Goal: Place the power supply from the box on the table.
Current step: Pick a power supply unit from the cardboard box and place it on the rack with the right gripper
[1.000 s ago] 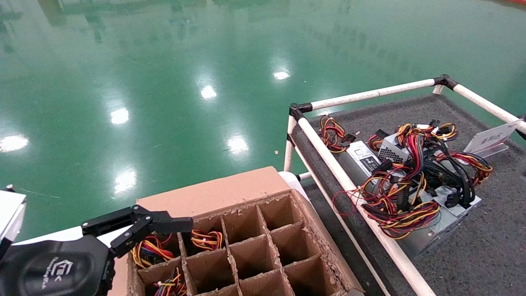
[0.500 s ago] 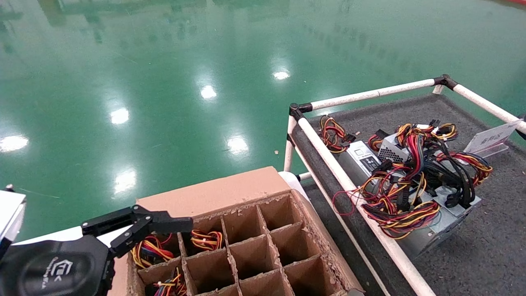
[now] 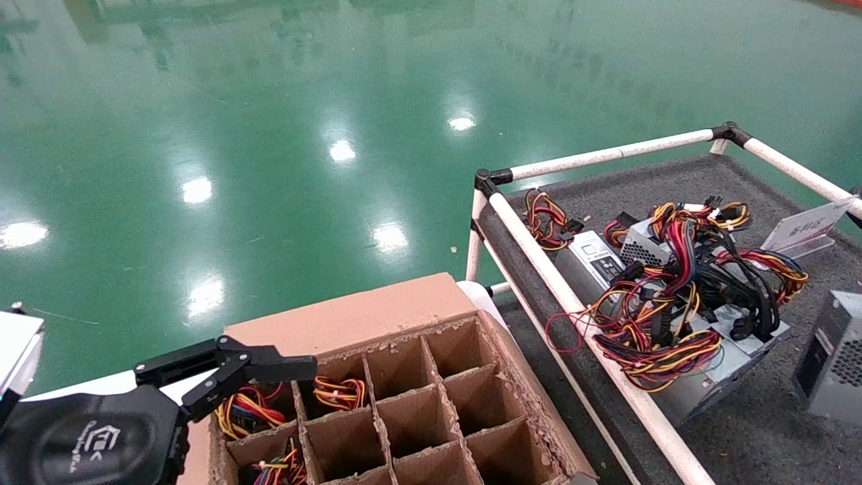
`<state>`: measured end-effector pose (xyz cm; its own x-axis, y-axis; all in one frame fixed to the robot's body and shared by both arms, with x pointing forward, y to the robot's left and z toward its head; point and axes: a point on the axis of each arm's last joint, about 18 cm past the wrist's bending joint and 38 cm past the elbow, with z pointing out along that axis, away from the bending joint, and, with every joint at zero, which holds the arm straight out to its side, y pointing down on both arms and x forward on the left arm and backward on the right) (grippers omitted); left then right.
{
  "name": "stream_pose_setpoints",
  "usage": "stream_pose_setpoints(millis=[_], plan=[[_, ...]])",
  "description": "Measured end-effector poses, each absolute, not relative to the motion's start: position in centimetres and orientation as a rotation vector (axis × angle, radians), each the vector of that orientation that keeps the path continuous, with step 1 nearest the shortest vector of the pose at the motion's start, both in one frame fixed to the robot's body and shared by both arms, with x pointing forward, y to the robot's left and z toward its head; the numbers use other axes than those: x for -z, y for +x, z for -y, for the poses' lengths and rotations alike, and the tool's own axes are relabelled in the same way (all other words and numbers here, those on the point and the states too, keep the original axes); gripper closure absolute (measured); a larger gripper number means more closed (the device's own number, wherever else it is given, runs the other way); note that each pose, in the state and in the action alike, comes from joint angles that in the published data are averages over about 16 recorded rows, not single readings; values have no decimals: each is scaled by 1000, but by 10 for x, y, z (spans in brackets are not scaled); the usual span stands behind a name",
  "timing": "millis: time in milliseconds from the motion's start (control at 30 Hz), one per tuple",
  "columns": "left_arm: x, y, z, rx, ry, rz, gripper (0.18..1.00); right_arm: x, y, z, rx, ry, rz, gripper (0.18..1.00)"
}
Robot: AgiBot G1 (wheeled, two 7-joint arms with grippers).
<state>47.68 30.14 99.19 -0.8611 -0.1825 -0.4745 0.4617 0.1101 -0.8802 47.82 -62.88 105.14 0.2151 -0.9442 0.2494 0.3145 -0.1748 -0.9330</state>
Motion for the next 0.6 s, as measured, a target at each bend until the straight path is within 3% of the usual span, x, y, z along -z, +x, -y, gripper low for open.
stream_pose_setpoints(millis=[600], plan=[[-992,477,-301,1801,271,-1922,184,-1039,552,585,1256,-1295,-673,966]])
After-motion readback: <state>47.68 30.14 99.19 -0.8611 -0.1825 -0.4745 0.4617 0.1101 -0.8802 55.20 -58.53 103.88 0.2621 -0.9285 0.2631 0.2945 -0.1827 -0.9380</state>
